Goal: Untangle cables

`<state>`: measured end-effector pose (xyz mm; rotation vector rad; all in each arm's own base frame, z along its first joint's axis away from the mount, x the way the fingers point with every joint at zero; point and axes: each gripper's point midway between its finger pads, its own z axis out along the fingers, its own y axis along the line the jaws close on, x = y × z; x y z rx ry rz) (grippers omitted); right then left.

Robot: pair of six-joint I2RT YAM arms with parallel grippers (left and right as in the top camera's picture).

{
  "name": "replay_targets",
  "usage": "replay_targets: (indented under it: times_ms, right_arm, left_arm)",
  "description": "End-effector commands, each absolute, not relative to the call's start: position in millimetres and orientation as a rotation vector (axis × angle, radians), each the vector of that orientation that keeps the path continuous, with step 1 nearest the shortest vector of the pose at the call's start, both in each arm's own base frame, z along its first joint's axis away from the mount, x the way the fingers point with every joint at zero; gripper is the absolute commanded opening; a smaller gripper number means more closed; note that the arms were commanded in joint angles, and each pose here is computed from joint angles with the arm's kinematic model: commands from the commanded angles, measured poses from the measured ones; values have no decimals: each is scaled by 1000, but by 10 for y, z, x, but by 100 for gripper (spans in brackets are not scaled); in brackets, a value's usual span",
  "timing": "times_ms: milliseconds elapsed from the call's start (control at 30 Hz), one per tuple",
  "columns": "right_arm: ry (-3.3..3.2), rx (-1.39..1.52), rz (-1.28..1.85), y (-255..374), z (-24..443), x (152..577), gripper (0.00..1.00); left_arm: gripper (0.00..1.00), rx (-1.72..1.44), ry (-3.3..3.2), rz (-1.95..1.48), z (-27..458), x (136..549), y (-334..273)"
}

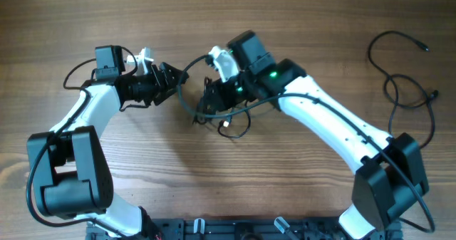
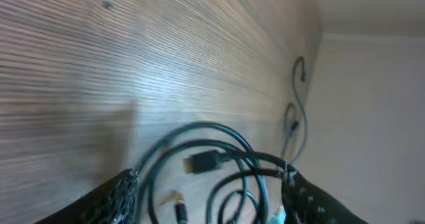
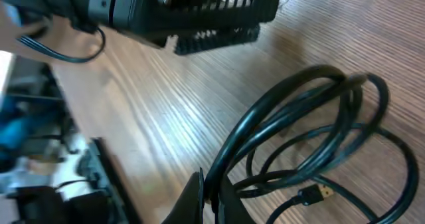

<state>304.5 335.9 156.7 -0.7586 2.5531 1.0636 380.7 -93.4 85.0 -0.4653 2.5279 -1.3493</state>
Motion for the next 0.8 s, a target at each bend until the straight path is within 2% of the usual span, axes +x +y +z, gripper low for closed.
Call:
replay_targets:
  times_ms: [0, 333, 533, 567, 600, 633, 733, 767]
  right_arm:
    - [2490, -754, 1325, 3410, 1883, 2971, 4]
    - [2284, -693, 1833, 3472, 2553, 2994, 4]
    - [2222, -522, 1776, 3314, 2698, 3432, 4]
    - [2230, -486, 1748, 3285, 2677, 3497, 4]
    - [2238, -458, 1733, 3265, 2664, 3538, 4]
    - [2244, -446, 1734, 3260, 2661, 3545, 4]
    - [2250, -433, 1736, 3257, 2660, 3551, 4]
    - [2255, -423, 1739, 3257, 2658, 3553, 4]
  left_arm:
    - [74, -393, 2477, -1554, 1011, 3705, -1102]
    - [70, -265, 2460, -1492, 993, 3719, -1088]
    - [71, -267, 2462, -1493, 991, 3717, -1088]
    - [73, -267, 2462, -1492, 991, 3718, -1088]
    - [81, -268, 2462, -1492, 991, 3718, -1086]
    - [100, -279, 2461, -1492, 990, 3723, -1070]
    - [100, -468, 2481, -1535, 980, 3720, -997]
    - [96, -514, 2481, -1544, 980, 3726, -973]
